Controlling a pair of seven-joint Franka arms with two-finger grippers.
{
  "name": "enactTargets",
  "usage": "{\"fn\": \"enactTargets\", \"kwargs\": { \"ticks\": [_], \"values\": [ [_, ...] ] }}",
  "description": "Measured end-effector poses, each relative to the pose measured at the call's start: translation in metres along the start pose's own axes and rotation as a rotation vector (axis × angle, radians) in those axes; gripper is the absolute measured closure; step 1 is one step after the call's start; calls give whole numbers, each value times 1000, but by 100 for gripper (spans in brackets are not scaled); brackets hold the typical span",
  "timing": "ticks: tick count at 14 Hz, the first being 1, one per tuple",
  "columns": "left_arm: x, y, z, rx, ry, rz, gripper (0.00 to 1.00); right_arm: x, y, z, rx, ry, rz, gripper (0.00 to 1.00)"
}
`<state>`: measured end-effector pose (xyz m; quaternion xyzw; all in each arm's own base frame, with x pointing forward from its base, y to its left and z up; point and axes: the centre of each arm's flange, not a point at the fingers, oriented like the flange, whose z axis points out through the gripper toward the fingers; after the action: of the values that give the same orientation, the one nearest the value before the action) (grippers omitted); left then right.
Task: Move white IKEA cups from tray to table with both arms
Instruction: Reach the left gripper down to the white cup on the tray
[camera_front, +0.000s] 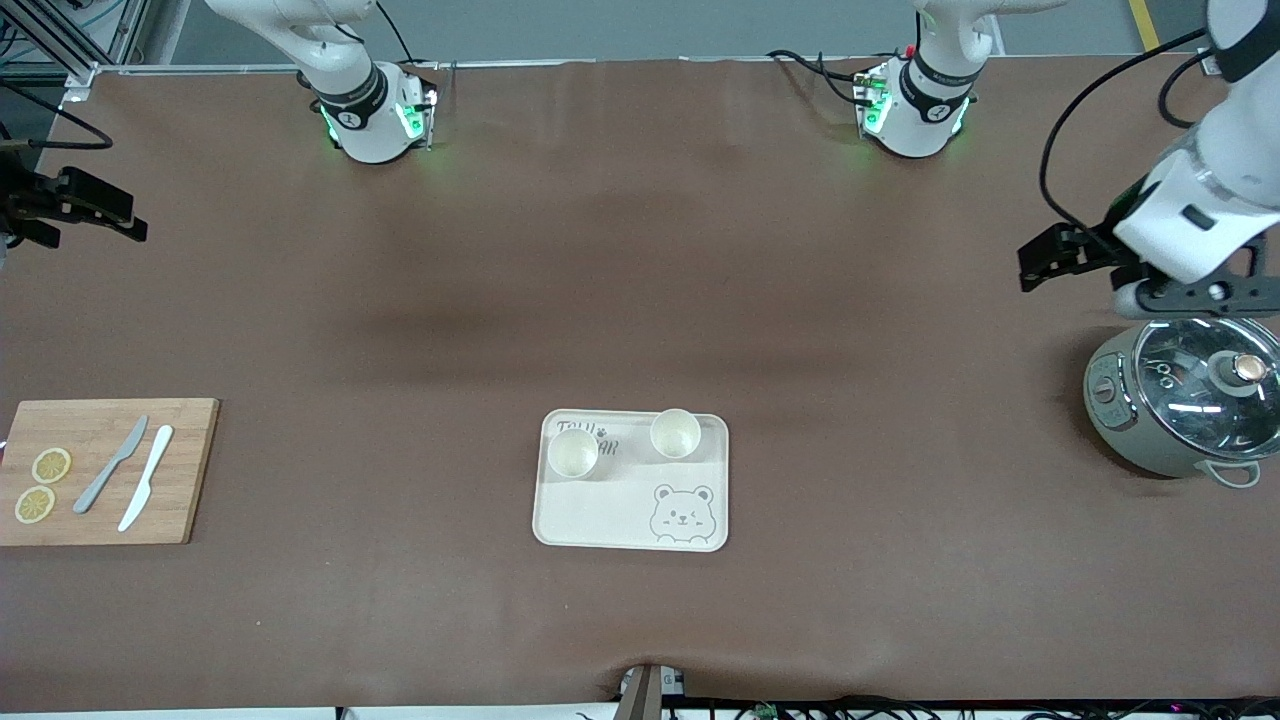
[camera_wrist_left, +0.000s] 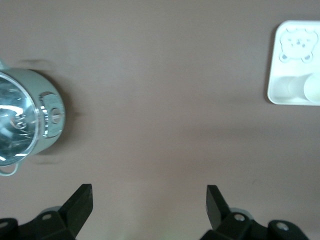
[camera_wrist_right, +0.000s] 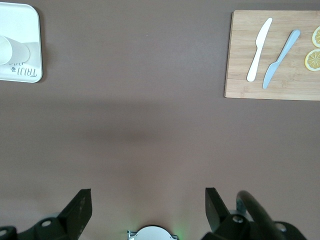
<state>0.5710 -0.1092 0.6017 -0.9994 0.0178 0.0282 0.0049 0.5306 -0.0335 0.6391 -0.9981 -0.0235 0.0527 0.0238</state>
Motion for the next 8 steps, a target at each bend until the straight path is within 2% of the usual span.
{"fn": "enactTargets", "kwargs": {
  "ticks": [4, 8],
  "values": [
    [13, 62, 46, -22, -13, -32, 0, 0, 0, 0, 0, 0, 0, 0],
    [10, 142, 99, -27, -42, -92, 0, 1, 0, -1, -1, 8, 0, 0]
  ]
}}
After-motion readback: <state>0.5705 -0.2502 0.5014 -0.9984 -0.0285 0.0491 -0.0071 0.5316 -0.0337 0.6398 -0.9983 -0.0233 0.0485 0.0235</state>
